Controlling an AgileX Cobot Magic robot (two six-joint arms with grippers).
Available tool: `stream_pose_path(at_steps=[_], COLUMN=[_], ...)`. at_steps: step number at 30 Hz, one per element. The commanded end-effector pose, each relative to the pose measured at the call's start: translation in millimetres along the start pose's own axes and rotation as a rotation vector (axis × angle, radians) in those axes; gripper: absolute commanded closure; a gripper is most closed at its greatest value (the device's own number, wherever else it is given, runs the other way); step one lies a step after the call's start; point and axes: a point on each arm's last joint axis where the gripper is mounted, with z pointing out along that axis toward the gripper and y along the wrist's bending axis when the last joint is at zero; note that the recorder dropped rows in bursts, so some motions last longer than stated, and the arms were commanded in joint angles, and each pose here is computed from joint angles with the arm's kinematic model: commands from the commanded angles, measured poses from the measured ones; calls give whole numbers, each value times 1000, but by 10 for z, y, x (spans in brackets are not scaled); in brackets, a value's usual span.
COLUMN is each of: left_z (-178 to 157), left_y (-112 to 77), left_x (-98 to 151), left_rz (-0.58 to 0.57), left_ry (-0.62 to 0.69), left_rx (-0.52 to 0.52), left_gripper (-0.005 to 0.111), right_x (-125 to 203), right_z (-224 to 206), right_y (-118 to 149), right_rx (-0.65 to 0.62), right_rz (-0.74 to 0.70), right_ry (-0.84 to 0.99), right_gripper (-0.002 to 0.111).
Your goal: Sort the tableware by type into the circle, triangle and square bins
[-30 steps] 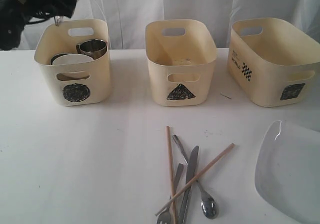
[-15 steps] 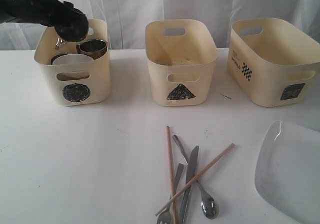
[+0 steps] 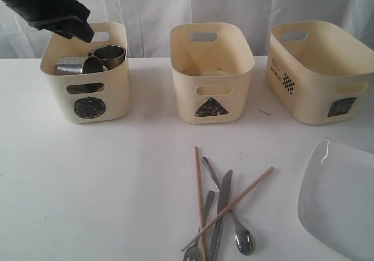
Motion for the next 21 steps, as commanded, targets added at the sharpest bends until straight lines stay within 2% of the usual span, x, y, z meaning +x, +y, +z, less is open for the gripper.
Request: stream_pose_path(at_steps=[1, 3, 4, 5, 6, 7, 8, 9, 10, 11, 12, 15, 18, 19, 21], left_z=[-66, 33, 35, 0, -31, -170, -241, -270, -247, -165, -96, -196, -454, -528, -862], left_y=[28, 83, 74, 21, -8, -63, -76, -83, -65, -45, -63, -226, -386, -427, -582], left_x=[212, 340, 350, 329, 321, 292, 301, 447, 541, 790, 951, 1270, 1704, 1765, 1936], left_rz=[-35, -107, -121, -156, -176, -193, -174, -98, -88, -117, -131, -257, -265, -262, -249], left_ry=[169, 214, 195, 87, 36, -93, -133, -81, -30, 71, 89, -217, -295, -323, -482], left_rx=[-59, -111, -109, -88, -76, -82, -104, -144, -158, -146, -144, -187, -226, -232, -253], left_gripper=[106, 107, 107, 107, 107, 107, 107, 107, 107, 107, 107, 107, 107, 107, 107], right_x=[-8, -8, -8, -8, -8, -8, -8, -8, -8, -8, -8, -8, -8, -8, -8], right_z=[-6, -6, -6, -6, -6, -6, -6, -6, -6, -6, -6, -6, -6, -6, -6], right_y=[-4, -4, -4, -4, -4, -4, -4, -4, -4, -4, -4, -4, -4, -4, -4], right_rx=[6, 6, 6, 6, 6, 6, 6, 6, 6, 6, 6, 6, 6, 6, 6], right_rz=[1, 1, 1, 1, 1, 1, 1, 1, 1, 1, 1, 1, 1, 1, 1], right_ry=[-10, -10, -10, -10, -10, -10, -10, -10, -10, -10, -10, -10, -10, -10, -10], right_gripper=[108, 108, 108, 108, 108, 108, 108, 108, 108, 108, 108, 108, 108, 108, 108])
